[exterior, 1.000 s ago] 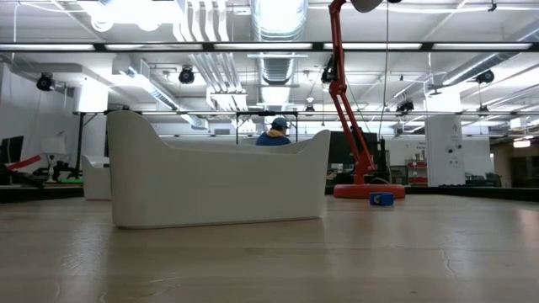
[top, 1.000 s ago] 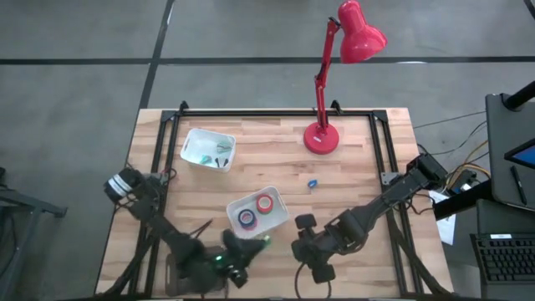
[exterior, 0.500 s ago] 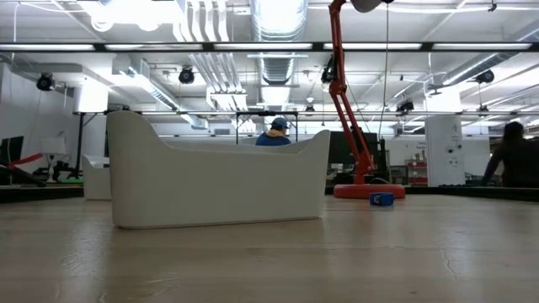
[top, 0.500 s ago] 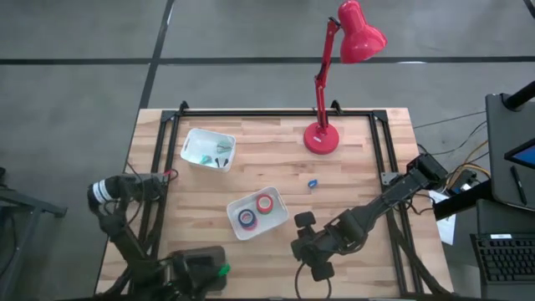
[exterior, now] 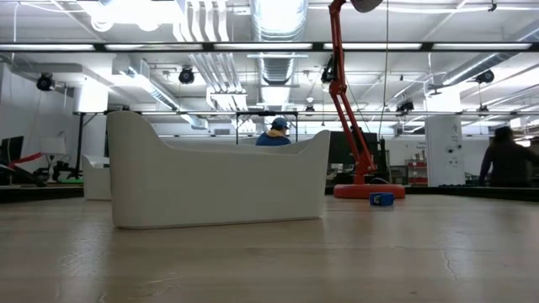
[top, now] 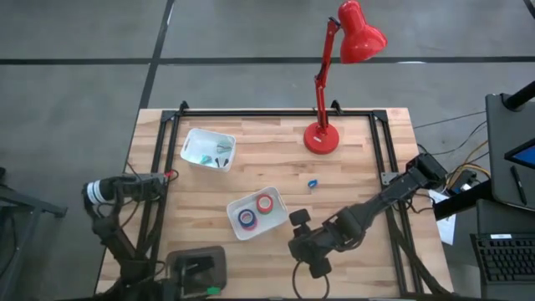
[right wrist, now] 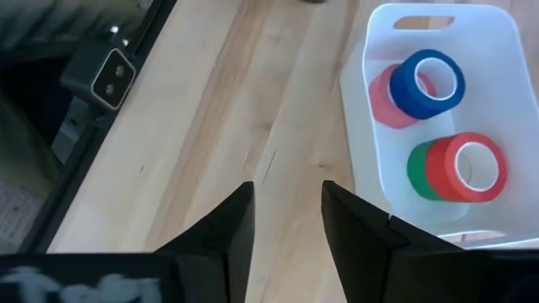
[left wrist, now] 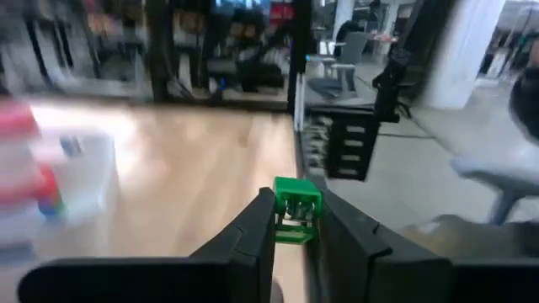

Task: Pick and place Stapler, Stapler remover, tape
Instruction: Put the green stapler into the black bin

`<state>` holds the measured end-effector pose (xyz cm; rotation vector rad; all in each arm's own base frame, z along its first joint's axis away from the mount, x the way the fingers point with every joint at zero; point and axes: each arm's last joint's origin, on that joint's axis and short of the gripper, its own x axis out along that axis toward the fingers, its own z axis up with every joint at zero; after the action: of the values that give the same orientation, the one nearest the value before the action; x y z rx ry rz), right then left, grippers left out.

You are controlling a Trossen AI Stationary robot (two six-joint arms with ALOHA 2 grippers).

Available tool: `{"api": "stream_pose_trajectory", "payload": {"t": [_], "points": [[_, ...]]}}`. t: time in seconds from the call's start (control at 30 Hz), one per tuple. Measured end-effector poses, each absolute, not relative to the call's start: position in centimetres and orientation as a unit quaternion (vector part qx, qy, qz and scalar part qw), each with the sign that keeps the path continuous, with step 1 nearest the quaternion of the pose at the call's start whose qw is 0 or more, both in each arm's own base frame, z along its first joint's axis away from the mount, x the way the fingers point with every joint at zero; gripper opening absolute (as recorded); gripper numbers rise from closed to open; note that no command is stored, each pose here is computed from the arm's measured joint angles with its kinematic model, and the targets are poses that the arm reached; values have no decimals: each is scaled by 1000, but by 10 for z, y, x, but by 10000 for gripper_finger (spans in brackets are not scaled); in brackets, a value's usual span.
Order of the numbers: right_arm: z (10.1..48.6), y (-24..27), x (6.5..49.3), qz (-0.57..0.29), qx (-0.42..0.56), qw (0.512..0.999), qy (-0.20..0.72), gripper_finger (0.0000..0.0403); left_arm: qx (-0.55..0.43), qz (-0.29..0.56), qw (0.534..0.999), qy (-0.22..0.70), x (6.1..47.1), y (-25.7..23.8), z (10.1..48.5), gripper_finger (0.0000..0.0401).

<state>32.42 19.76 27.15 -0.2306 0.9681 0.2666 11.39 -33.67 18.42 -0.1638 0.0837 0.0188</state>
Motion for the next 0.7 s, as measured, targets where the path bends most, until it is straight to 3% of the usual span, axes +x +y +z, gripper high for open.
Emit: {"api": "stream_pose_trajectory", "payload": {"t": [0.2, 0.3, 0.7], "points": [[272, 196, 328, 134, -121, 875, 450, 124, -202, 8, 971, 128, 125, -310, 151, 83], [273, 195, 330, 137, -123, 878, 442, 120, -239, 34, 960, 143, 132, -294, 153, 83], [268, 195, 330, 137, -121, 879, 441, 111, -259, -4, 932, 253, 127, -265, 175, 87]]}}
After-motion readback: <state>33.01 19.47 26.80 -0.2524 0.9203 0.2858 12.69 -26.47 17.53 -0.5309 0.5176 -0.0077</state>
